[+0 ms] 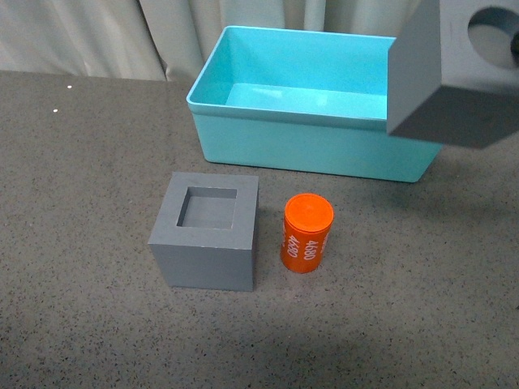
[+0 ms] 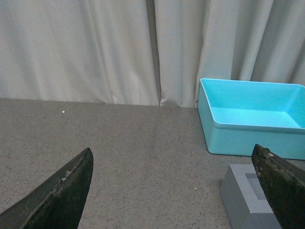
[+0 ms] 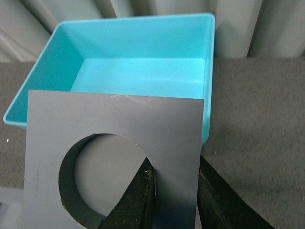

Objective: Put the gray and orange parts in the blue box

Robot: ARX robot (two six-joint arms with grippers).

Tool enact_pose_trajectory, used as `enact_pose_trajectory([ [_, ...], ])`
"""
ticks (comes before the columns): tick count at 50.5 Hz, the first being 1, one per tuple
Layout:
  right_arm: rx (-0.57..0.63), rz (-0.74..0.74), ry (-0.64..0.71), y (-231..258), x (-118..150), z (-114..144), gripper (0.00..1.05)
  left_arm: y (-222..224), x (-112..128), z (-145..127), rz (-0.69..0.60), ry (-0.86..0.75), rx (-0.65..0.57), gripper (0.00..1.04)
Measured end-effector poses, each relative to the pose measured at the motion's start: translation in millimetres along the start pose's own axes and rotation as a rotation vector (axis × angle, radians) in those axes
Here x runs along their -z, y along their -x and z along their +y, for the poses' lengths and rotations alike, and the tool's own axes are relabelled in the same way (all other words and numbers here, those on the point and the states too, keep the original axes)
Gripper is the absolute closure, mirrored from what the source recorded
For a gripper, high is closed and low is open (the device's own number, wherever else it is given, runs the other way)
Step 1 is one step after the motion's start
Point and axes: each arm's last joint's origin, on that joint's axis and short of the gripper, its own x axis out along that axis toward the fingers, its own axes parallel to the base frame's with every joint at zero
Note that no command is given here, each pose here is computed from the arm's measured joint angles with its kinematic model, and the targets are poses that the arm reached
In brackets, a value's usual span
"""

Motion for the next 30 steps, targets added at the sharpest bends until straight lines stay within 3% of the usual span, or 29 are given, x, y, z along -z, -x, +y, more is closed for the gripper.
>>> enact_pose_trajectory([
  [10, 0.007, -0.025, 0.011, -42, -26, 1, 0.87, 0, 0, 0, 0.0, 0.0, 0.0, 0.07],
  [30, 0.043, 0.025, 0.02, -100, -24, 2, 0.87, 0, 0, 0, 0.0, 0.0, 0.0, 0.07],
])
